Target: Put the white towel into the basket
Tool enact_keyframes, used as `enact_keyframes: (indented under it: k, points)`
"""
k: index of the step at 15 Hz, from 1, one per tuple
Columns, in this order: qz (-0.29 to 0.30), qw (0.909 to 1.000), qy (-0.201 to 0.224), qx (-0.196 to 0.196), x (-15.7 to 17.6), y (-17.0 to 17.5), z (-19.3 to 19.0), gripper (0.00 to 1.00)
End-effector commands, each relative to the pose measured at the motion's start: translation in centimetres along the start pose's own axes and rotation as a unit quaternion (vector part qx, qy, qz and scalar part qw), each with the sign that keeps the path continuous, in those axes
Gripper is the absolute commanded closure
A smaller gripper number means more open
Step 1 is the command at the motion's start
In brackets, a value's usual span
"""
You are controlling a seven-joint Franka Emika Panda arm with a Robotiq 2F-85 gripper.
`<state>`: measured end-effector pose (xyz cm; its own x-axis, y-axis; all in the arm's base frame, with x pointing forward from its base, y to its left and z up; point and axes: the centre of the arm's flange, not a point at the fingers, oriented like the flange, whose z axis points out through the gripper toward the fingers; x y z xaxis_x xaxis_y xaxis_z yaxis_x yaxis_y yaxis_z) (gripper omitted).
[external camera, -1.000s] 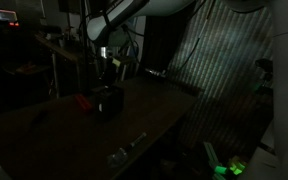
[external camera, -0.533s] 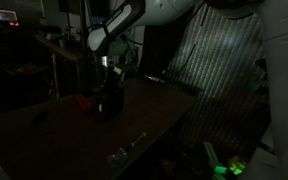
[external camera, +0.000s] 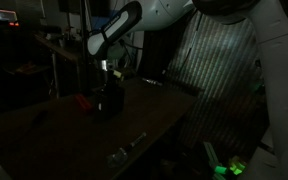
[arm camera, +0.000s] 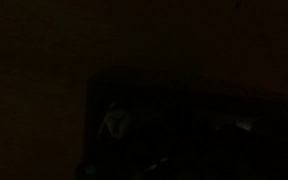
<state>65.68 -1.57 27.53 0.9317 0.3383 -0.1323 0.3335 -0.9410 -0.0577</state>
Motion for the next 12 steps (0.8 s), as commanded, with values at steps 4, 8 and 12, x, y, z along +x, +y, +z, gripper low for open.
enact_keyframes:
  k: [4, 8, 12]
  points:
    - [-0.007, 0.9999, -0.011, 0.008, 0.3, 0.7, -0.1, 1.00]
    - [-0.002, 0.9999, 0.005, -0.012, -0.9, 0.7, -2.1, 1.00]
    - [0.005, 0.9991, 0.024, -0.034, -2.2, 1.3, -4.8, 1.00]
